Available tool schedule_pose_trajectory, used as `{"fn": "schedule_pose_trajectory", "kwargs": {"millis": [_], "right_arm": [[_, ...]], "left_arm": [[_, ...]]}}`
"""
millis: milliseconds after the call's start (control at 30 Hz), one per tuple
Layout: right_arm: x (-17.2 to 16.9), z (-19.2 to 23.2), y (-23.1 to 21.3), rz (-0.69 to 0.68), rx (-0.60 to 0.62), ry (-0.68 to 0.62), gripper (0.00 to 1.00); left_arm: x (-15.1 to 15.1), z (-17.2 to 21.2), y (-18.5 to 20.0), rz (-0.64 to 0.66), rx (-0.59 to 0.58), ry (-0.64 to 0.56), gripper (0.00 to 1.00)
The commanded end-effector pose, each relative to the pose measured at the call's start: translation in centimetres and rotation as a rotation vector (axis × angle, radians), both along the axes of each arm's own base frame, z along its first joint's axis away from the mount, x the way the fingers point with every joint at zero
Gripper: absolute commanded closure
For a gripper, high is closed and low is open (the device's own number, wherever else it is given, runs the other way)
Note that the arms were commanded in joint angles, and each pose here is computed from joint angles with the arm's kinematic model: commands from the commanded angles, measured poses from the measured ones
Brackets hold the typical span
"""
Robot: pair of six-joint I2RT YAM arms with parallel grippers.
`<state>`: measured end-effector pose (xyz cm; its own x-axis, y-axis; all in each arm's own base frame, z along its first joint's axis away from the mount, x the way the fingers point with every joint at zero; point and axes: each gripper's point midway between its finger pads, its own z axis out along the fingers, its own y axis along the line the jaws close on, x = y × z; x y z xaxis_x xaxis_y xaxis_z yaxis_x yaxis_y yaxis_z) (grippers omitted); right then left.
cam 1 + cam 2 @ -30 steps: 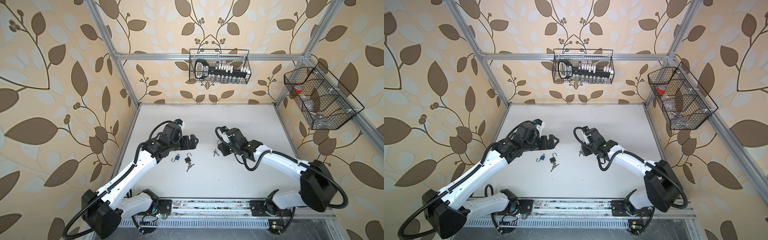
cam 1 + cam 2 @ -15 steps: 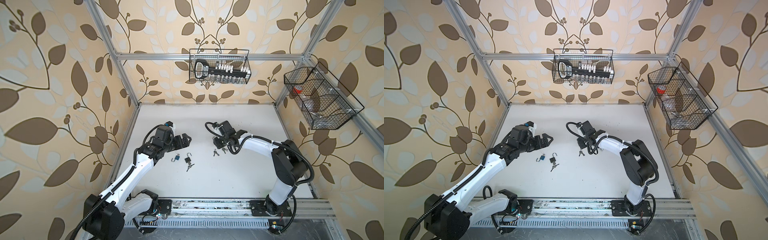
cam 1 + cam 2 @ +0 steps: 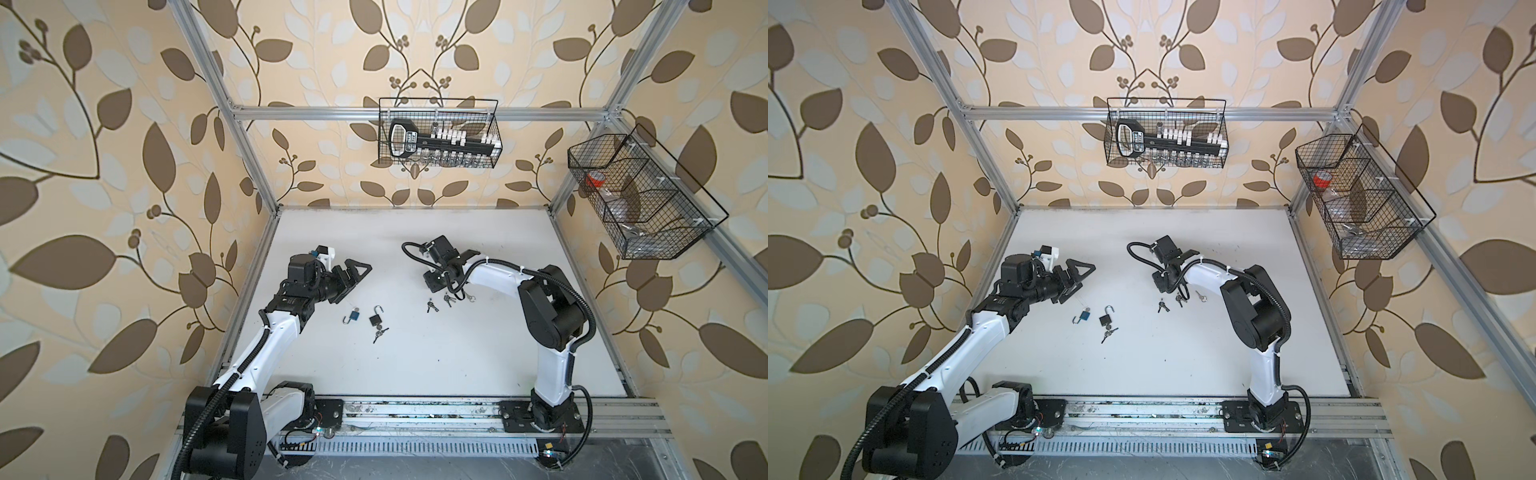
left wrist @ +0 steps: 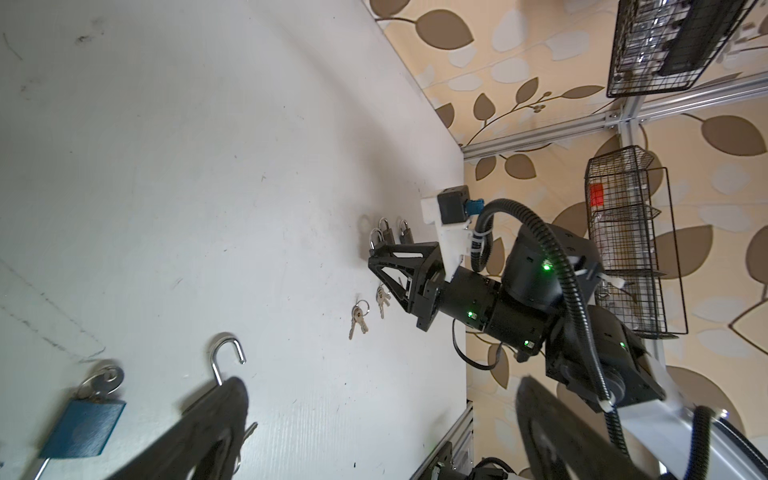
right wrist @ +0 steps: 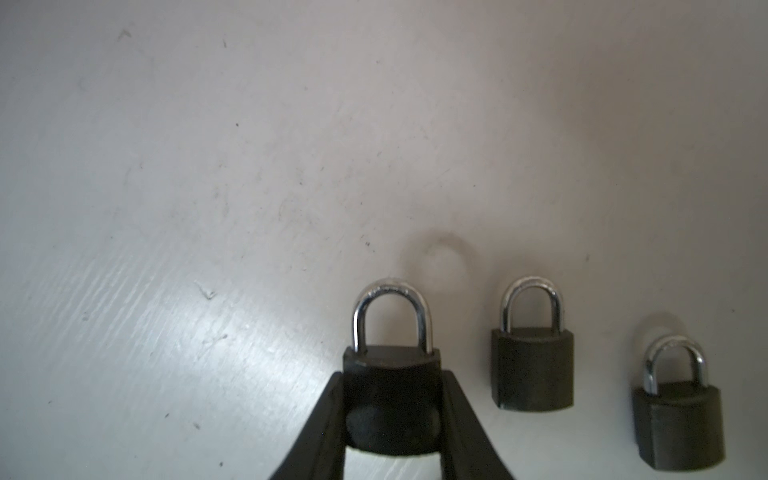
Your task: Lock with the key
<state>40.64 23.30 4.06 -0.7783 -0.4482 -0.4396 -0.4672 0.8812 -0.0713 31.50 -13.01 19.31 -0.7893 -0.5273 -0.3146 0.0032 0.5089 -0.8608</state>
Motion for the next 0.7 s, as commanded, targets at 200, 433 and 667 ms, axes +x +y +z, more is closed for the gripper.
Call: {"fn": "schedule_pose_trajectory", "kwargs": {"millis": [200,433,667], "right_arm": [[0.8,-0.6,0.4,0.021,-0.035,0.026,0.99],[0.5,-1.3,0.5,0.032,-0.034,0.051,0.91],[0.4,-2.1,0.4,0.036,-0.052,0.065,0.74]], "left_arm": [[0.2,1.1,-0.1,-0.030,-0.037,-0.038,0.01],[0.2,1.1,-0.1,-0.036,-0.042,-0.039,0.01],[0.0,0.8,-0.1,-0.038,-0.029,-0.028,0.01]]}}
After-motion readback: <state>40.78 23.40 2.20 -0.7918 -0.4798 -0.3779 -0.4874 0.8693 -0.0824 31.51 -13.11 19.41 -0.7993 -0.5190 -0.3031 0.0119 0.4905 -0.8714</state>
